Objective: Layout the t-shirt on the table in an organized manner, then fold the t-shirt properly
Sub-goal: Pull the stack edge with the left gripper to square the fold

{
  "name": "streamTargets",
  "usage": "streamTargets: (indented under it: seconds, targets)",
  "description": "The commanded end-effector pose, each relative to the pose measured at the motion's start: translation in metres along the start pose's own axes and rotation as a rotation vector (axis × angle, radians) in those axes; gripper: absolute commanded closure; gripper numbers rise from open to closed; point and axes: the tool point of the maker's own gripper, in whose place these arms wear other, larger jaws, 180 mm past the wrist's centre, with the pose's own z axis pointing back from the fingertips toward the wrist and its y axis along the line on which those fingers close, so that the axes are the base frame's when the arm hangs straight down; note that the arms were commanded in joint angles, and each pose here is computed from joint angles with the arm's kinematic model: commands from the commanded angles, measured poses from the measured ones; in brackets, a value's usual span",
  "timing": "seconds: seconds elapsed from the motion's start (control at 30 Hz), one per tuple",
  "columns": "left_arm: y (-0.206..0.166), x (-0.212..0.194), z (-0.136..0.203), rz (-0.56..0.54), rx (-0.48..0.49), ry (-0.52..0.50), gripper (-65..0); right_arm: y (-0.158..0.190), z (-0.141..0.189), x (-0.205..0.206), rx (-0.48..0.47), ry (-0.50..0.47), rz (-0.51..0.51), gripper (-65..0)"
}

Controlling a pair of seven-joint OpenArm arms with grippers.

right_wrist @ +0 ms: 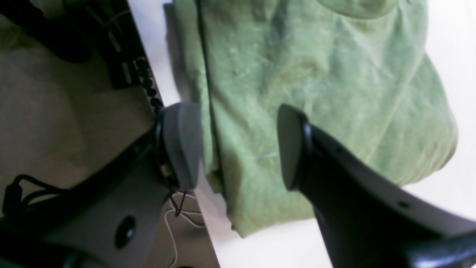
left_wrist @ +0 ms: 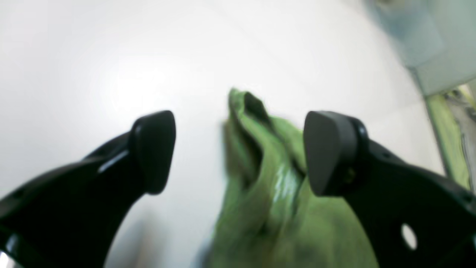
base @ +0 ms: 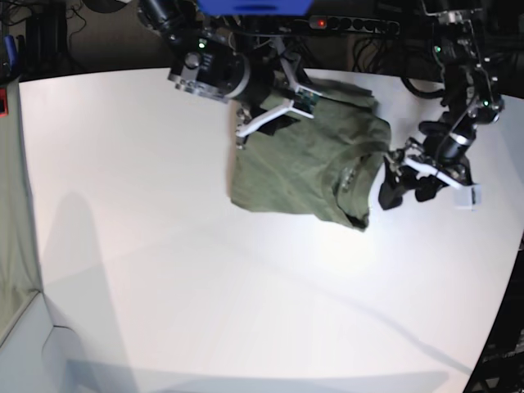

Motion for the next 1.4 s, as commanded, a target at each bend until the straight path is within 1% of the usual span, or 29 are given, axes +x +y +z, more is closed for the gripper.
streamTargets:
  seconds: [0.0,0.07,0.17,0.3,0.43,0.6,0.63,0.67,0.73,0.87,0.93,1.0,1.1,1.27,1.37]
  targets:
    - [-0.004,-0.002,0.006,0.004,-0.013,-0.001,-52.3,-0.001,0.003,0.013,-0.001,-0.053,-0.001,-33.1]
    - [0.005,-0.020,0.016,0.033,0.017,0.043,-52.3,-0.002,0.003,0.014,-0.002,-0.054,-0.001,-33.1]
    - [0.006,-0.049,0.026,0.079,0.035,0.101,-52.3,-0.002,0.002,0.015,-0.003,-0.056,0.000,-33.1]
    - [0.004,-0.067,0.030,0.123,0.043,0.122,-52.3,-0.005,0.003,0.017,-0.008,-0.061,0.003,-33.1]
    - [-0.004,-0.075,0.027,0.136,0.031,0.135,-52.2,-0.005,0.002,0.018,-0.008,-0.062,0.005,-33.1]
    - [-0.023,-0.092,0.017,0.133,-0.026,0.191,-52.0,-0.005,0.003,0.017,-0.009,-0.062,0.004,-33.1]
    - [-0.026,-0.094,0.016,0.132,-0.036,0.196,-51.1,-0.005,0.003,0.017,-0.009,-0.062,0.004,-33.1]
    - [-0.030,-0.097,0.015,0.131,-0.047,0.204,-48.7,-0.005,0.003,0.017,-0.009,-0.062,0.004,-33.1]
    - [-0.036,-0.100,0.014,0.129,-0.060,0.212,-40.6,-0.005,0.003,0.017,-0.009,-0.062,0.004,-33.1]
    - [-0.038,-0.101,0.014,0.134,-0.067,0.216,-20.7,-0.006,0.003,0.018,-0.010,-0.062,0.005,-33.1]
    - [-0.039,-0.099,0.014,0.129,-0.071,0.212,-12.9,-0.006,0.003,0.018,-0.010,-0.062,0.005,-33.1]
    - [-0.039,-0.103,0.018,0.134,-0.067,0.223,-6.8,-0.006,0.003,0.018,-0.010,-0.062,0.005,-33.1]
    - [-0.038,-0.105,0.019,0.135,-0.064,0.226,-0.4,-0.006,0.003,0.018,-0.011,-0.063,0.006,-33.1]
    - [-0.042,-0.110,0.032,0.130,-0.062,0.231,-0.5,-0.006,0.003,0.018,-0.011,-0.063,0.006,-33.1]
    - [-0.039,-0.114,0.033,0.135,-0.054,0.242,-0.5,-0.006,0.003,0.018,-0.011,-0.063,0.006,-33.1]
